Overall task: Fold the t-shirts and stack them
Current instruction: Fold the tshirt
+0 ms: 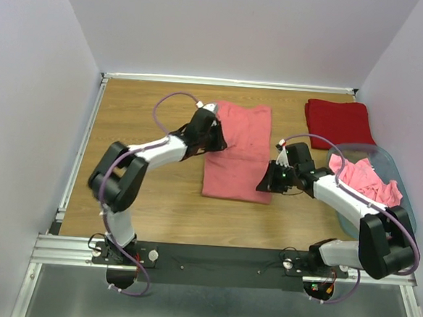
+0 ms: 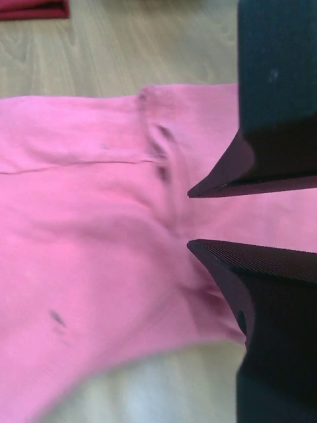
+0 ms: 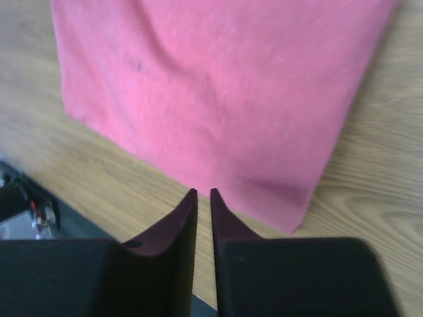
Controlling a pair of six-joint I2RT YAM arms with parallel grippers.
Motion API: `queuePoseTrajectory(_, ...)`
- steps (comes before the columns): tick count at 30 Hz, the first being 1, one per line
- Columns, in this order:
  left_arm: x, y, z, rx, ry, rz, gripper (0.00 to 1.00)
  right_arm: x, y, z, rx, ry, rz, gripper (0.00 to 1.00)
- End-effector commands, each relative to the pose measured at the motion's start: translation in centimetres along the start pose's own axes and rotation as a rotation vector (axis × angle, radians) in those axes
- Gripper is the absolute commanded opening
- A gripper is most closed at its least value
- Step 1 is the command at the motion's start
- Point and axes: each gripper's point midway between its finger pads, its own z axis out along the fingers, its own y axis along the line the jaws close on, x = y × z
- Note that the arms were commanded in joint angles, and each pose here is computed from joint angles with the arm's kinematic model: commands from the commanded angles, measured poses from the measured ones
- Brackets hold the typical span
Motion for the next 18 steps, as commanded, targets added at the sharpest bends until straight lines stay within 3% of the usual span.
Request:
queuePoseTrajectory(1, 1.8, -0.7, -5.2, 0.091, -0.024, -0.021, 0.4, 0.9, 2.7, -0.1, -0.183, 0.019, 0.005, 0.15)
queuePoseTrajectory(2, 3.3, -1.1, -6.0, 0.124, 0.004, -0.023, 0.36, 1.4, 2.6, 0.0, -0.196, 0.027, 0.007, 0.13)
queuePoseTrajectory(3, 3.5, -1.7, -7.4, 0.16, -0.013, -0.023, 0.25, 1.4, 2.8, 0.0, -0.216, 0.023, 0.007, 0.11)
queuePoseTrajectory(5, 7.8, -0.2, -8.1, 0.153, 0.055, -0.039, 0.17, 2.0, 2.5, 0.2, -0.231, 0.035, 0.008, 0.04)
queuePoseTrajectory(8, 10.9, 0.5, -8.3, 0.153, 0.087, -0.026, 0.07, 2.4, 2.0, 0.5, -0.24, 0.044, 0.008, 0.01)
queuePoseTrajectory(13, 13.7, 2.9, -6.2, 0.077, 0.159, -0.033, 0.01, 3.7, -1.9, 2.1, -0.152, 0.07, 0.083, 0.01)
queuePoseTrajectory(18, 18.1, 6.0, -6.2, -0.035, 0.284, -0.142, 0.0, 5.7, -6.0, 3.4, -0.024, 0.118, 0.195, 0.01)
